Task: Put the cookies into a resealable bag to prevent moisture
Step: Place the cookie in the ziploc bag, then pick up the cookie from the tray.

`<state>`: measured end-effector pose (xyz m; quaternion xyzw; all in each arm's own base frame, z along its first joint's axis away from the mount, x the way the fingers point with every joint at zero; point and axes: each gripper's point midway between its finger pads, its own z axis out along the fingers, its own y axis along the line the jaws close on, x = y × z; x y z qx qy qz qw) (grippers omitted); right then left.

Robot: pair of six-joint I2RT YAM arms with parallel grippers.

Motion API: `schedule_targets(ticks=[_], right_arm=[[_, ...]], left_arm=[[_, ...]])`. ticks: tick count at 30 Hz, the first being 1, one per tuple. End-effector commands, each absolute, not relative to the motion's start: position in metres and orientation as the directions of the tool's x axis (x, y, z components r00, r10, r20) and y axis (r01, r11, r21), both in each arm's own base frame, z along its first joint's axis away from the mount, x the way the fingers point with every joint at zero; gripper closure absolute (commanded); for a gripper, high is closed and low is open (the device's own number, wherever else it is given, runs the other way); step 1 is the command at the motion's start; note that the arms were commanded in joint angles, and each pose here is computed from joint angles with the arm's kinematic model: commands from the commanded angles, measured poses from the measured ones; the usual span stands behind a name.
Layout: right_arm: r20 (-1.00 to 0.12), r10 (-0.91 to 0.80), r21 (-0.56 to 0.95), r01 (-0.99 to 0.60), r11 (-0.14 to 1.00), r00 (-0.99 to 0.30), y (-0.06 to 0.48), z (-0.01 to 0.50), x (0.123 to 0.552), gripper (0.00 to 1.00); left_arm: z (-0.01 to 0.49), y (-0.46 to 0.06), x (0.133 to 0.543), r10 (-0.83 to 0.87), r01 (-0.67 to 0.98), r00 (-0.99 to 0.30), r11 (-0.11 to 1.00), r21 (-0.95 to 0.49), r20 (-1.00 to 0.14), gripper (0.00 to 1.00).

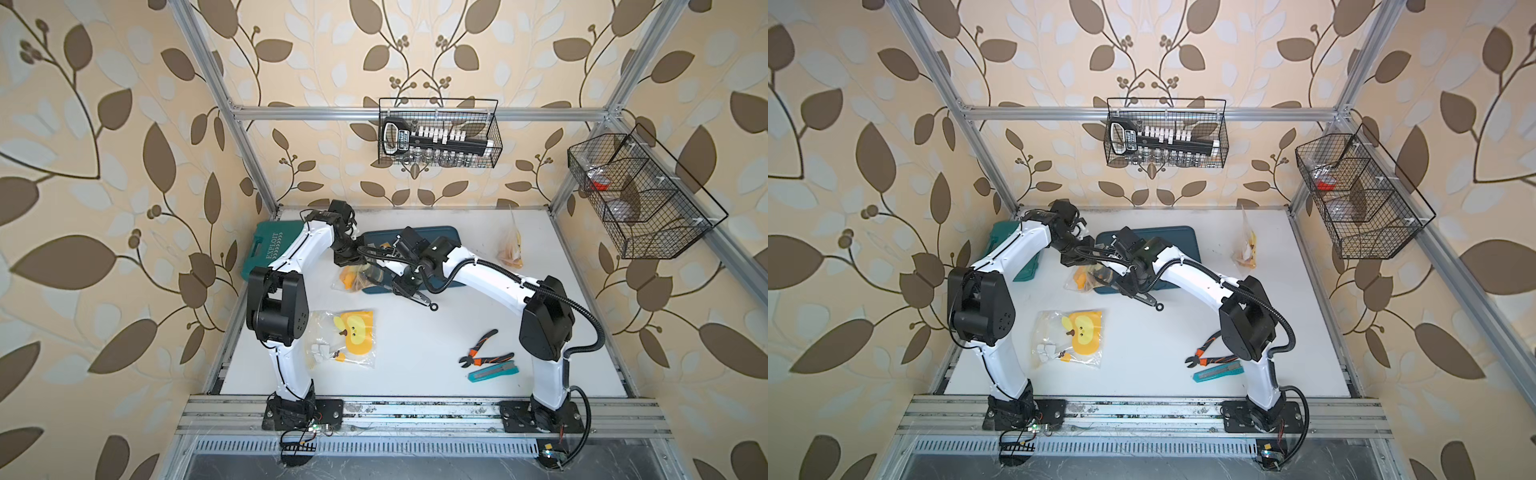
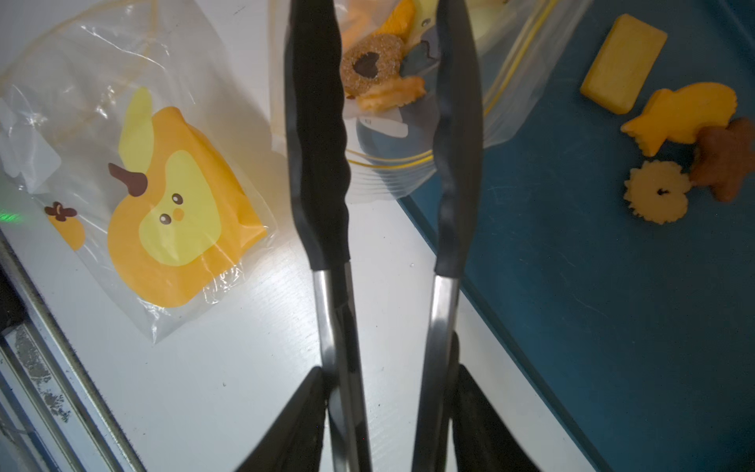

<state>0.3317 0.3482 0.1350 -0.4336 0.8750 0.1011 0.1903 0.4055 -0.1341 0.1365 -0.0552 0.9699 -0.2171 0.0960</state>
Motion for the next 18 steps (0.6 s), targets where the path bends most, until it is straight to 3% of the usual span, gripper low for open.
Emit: schedule_targets(ticks=[1, 6, 12, 18], right_arm=[[-0.452, -0.707, -0.010, -0.790, 0.613, -0.544, 0.347, 0.151, 0.331, 0.51], [-0.536, -0.664, -0.005, -0.784, 0.621, -0.522, 0.344, 0.174, 0.326, 0.52], [-0.754, -0.468, 0.048, -0.748, 0.662, -0.462, 0.324, 0.209, 0.313, 0.54], [-0.693, -0.274, 0.177, -0.525, 0.833, -0.667, 0.254, 0.167, 0.337, 0.54]], left_arm=[[0.150, -0.139, 0.406, -0.131, -0.035, -0.974, 0.891, -0.452, -0.183, 1.00], [0.150, -0.137, 0.406, -0.133, -0.038, -0.974, 0.897, -0.441, -0.185, 1.00], [0.150, -0.129, 0.406, -0.139, -0.050, -0.970, 0.916, -0.399, -0.197, 1.00], [0.154, -0.123, 0.406, -0.148, -0.059, -0.964, 0.928, -0.369, -0.219, 1.00]])
